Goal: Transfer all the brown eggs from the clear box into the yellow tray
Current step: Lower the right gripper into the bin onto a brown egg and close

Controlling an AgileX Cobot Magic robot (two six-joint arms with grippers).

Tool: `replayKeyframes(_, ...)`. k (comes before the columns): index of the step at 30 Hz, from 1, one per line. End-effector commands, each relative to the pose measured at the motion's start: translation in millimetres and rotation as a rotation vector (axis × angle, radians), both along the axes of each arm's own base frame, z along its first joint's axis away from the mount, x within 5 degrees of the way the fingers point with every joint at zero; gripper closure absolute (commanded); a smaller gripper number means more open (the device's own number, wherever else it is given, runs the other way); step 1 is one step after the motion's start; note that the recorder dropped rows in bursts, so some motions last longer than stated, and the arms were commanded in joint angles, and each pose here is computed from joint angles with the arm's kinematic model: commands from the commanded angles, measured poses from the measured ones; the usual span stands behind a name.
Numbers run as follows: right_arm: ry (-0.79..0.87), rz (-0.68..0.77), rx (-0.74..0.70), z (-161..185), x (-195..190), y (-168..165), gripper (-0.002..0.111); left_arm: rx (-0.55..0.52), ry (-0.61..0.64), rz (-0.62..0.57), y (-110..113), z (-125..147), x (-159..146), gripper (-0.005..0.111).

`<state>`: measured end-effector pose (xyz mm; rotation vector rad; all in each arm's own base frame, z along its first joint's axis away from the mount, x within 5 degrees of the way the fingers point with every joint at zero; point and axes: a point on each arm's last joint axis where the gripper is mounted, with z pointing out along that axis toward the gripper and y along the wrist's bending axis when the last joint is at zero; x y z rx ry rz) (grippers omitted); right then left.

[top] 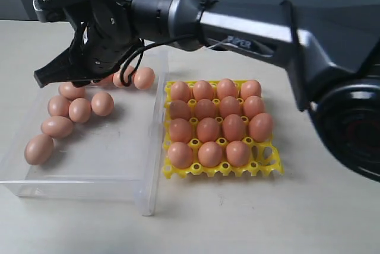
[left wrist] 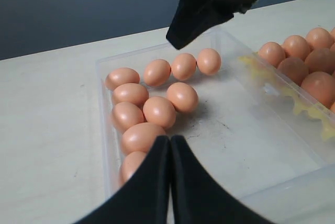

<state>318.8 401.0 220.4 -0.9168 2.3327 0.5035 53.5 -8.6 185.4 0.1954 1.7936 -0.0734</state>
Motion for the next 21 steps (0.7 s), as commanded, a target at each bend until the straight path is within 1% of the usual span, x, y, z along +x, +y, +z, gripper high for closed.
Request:
replayKeyframes(1,0.113,0.016,-0.097,-26.4,11.7,8.4,0.073,-0.004,-0.011,-0.001,-0.1,-0.1,0.0,0.106)
replayKeyframes(4,0.121,0.017,-0.105,-38.1,16.0,13.8,0.073,-0.004,-0.011,-0.001,-0.1,-0.1,0.0,0.106)
replayKeyframes(10,0.134,-0.024,-0.121,-67.7,35.2,4.9,0.072,-0.004,-0.011,-0.001,-0.1,-0.1,0.0,0.106)
replayKeyframes(12,0.137,-0.037,-0.114,-69.8,40.1,1.7,0.069,-0.004,-0.011,-0.001,-0.1,-0.1,0.0,0.106)
replayKeyframes(16,0.117,-0.048,-0.099,-74.7,45.4,1.1,0.052,-0.004,-0.011,-0.001,-0.1,-0.1,0.0,0.106)
replayKeyframes(17,0.112,-0.049,-0.094,-75.5,46.0,1.7,0.051,-0.004,-0.011,-0.001,-0.1,-0.1,0.0,0.106)
replayKeyframes(21,0.094,-0.052,-0.077,-82.1,48.5,3.9,0.054,-0.004,-0.011,-0.001,-0.1,-0.1,0.0,0.106)
